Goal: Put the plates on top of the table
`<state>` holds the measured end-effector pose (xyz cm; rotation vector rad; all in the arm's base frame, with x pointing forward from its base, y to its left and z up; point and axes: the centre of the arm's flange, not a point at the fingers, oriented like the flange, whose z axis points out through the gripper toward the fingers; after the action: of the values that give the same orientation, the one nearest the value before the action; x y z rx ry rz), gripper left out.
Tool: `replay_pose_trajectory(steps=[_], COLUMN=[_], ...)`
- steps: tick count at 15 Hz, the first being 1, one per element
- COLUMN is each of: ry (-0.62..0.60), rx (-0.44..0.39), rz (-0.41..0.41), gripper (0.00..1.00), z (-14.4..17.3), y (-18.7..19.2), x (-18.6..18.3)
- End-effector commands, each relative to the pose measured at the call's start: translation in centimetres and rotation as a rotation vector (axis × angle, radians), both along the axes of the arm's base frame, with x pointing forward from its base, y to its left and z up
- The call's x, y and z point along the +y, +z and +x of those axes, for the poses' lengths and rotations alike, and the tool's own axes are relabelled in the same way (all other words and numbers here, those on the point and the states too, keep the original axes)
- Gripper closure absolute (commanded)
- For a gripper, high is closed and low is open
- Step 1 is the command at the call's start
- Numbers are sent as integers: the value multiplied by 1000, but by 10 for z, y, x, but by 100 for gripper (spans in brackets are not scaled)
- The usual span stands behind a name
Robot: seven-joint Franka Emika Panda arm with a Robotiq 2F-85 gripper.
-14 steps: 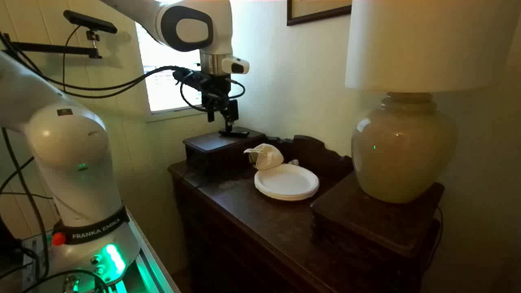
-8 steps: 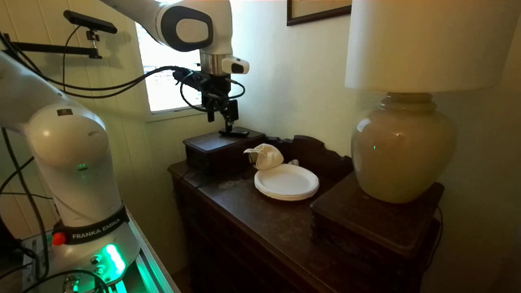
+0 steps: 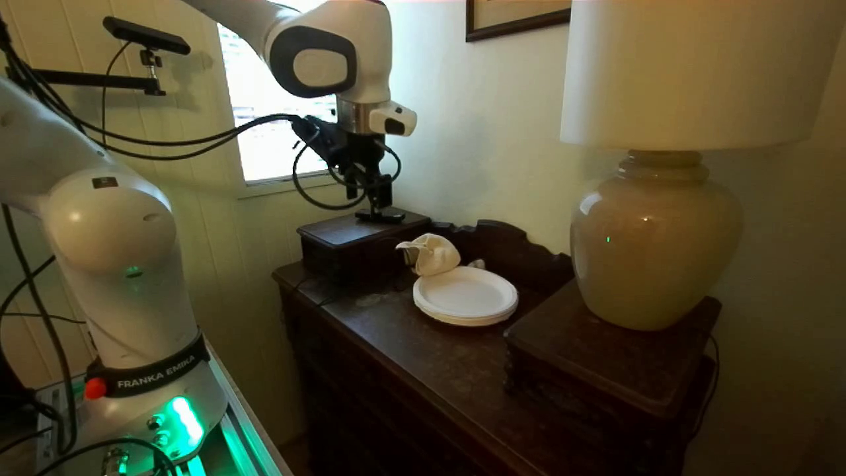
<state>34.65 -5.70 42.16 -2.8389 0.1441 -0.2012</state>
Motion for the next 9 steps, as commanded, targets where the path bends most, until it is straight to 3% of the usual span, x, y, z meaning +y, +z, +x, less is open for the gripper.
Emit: replay_pose_trajectory(steps=[1, 5, 7, 9], ry=[-144, -374, -461, -476], rx=[-34, -97, -85, -14], rz=[147, 221, 238, 282], gripper=[0, 0, 0, 0], z=[30, 65, 83, 98], y=[-44, -97, -125, -149], x=[-23, -50, -51, -48])
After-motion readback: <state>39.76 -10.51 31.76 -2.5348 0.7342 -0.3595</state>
